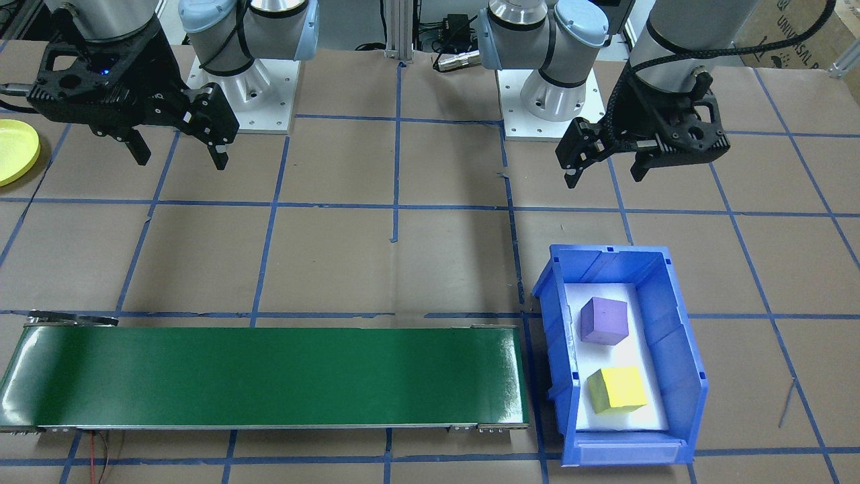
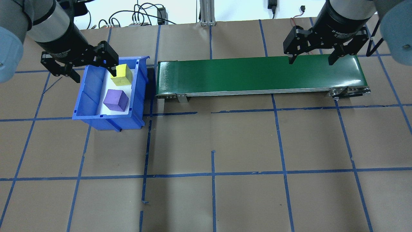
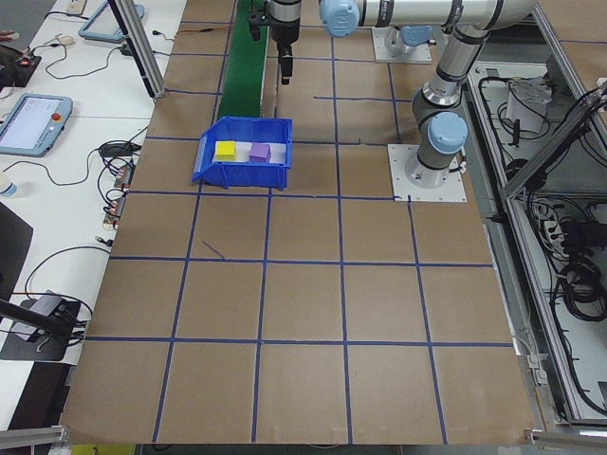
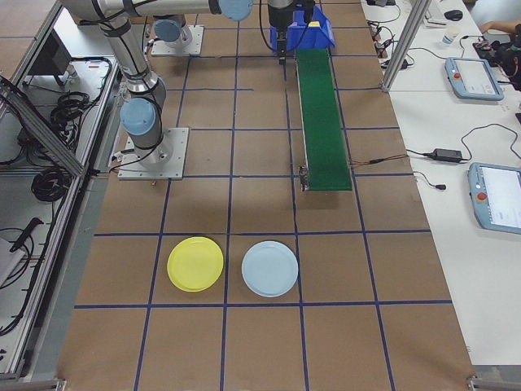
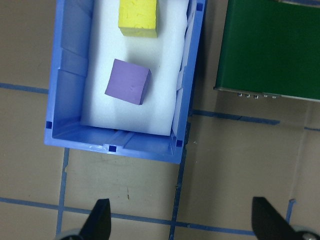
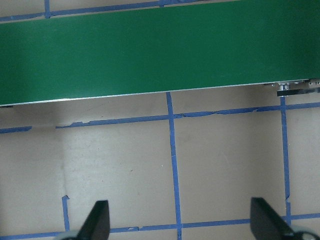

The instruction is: Move block left to right into plate

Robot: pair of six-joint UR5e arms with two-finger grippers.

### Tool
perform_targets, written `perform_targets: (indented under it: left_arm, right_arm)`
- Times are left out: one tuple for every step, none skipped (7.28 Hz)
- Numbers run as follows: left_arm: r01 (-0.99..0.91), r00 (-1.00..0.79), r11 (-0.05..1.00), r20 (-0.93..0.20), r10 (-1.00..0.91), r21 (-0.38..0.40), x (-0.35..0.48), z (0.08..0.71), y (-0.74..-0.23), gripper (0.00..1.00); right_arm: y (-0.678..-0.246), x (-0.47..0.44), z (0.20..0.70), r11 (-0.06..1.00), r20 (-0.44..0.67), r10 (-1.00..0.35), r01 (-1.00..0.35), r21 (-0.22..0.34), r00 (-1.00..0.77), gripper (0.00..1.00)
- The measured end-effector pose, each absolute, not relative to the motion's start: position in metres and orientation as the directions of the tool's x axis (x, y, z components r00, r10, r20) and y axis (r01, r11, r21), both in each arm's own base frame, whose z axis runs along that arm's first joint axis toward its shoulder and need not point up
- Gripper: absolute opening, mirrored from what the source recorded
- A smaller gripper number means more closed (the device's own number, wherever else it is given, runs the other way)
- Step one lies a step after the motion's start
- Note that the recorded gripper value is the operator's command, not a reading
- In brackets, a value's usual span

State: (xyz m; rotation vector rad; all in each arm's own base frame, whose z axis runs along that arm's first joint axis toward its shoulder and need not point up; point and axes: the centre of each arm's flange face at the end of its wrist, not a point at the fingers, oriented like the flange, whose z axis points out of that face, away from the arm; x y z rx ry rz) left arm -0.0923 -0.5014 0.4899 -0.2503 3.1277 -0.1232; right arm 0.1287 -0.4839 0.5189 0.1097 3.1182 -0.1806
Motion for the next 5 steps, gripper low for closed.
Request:
perform_targets:
  left_arm:
    - [-0.168,-0.986,0.983,0.005,-0.168,-0.078,-0.086,0.478,-0.513,1.0]
    - [-0.163,-0.987,0.984,0.003,-0.163,-0.073,-0.081,0.461,-0.528,1.0]
    - [-0.136,-0.991,0.989,-0.002,-0.136,-0.066,-0.076,0.441,-0.545,1.0]
    - [-0.086,-0.996,0.995,-0.005,-0.086,-0.041,-0.07,0.416,-0.562,1.0]
    - [-0.025,-1.0,1.0,-0.006,-0.025,-0.017,-0.059,0.394,-0.574,1.0]
  right_arm:
    - [-0.484,0.129,0.519,0.991,-0.02,0.069,0.071,-0.115,-0.997,1.0]
    - [-0.484,0.129,0.519,0.991,-0.02,0.069,0.07,-0.114,-0.997,1.0]
    - [-0.484,0.129,0.519,0.991,-0.02,0.067,0.069,-0.114,-0.998,1.0]
    - [-0.484,0.13,0.519,0.991,-0.02,0.066,0.068,-0.114,-0.998,1.0]
    - [-0.483,0.13,0.519,0.991,-0.02,0.065,0.067,-0.114,-0.998,1.0]
